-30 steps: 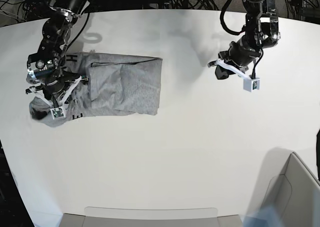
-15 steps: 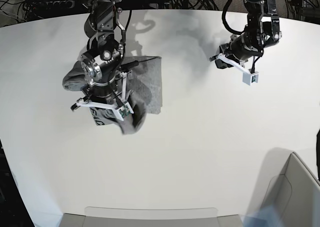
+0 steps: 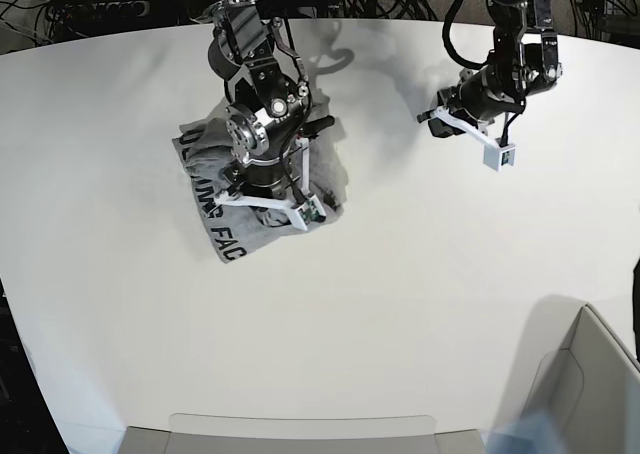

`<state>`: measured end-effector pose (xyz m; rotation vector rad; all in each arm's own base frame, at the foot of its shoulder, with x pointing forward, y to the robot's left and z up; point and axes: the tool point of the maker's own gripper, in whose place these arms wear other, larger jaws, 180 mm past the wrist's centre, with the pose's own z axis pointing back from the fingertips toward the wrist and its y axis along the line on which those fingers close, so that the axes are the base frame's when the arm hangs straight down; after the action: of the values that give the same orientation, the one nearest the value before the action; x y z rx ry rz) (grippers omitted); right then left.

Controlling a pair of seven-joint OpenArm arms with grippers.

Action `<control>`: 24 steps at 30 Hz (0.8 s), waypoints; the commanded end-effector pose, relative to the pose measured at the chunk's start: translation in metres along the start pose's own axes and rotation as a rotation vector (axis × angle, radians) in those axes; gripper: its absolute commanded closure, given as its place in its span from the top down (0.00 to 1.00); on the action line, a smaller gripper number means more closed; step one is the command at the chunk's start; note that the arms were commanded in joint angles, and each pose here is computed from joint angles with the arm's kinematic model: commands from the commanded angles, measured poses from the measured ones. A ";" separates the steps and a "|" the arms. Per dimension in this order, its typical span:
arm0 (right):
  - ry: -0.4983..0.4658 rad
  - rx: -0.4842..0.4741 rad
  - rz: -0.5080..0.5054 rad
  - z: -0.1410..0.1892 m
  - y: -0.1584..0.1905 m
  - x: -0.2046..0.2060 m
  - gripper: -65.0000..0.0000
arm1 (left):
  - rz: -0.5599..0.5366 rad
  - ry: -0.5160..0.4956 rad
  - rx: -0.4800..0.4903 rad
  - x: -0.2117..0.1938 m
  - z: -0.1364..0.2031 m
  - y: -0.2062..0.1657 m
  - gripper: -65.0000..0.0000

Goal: Fold the T-shirt properly
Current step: 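Press the folded grey shirt bundle flat with the right gripper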

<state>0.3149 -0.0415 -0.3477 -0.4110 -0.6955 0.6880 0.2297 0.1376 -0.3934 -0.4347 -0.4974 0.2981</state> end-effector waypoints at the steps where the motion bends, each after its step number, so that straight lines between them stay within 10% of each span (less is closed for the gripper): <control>1: -0.040 -0.017 -0.012 0.002 -0.005 0.014 0.00 | -0.011 -0.024 -0.014 0.008 0.003 -0.004 0.00; 8: -0.049 0.004 -0.022 0.009 0.004 0.011 0.40 | -0.010 -0.024 -0.014 0.008 0.003 -0.004 0.00; 18: -0.330 0.040 0.027 0.076 0.024 0.079 0.41 | 0.048 0.040 0.016 -0.011 -0.011 0.014 0.00; 24: -0.275 0.059 0.062 0.060 0.035 0.071 0.41 | 0.048 0.044 0.016 -0.012 -0.012 0.014 0.00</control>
<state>0.2916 0.0388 -0.3051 -0.2799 -0.8834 0.8458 0.2180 0.1400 -0.4206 -0.4309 -0.4152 0.3449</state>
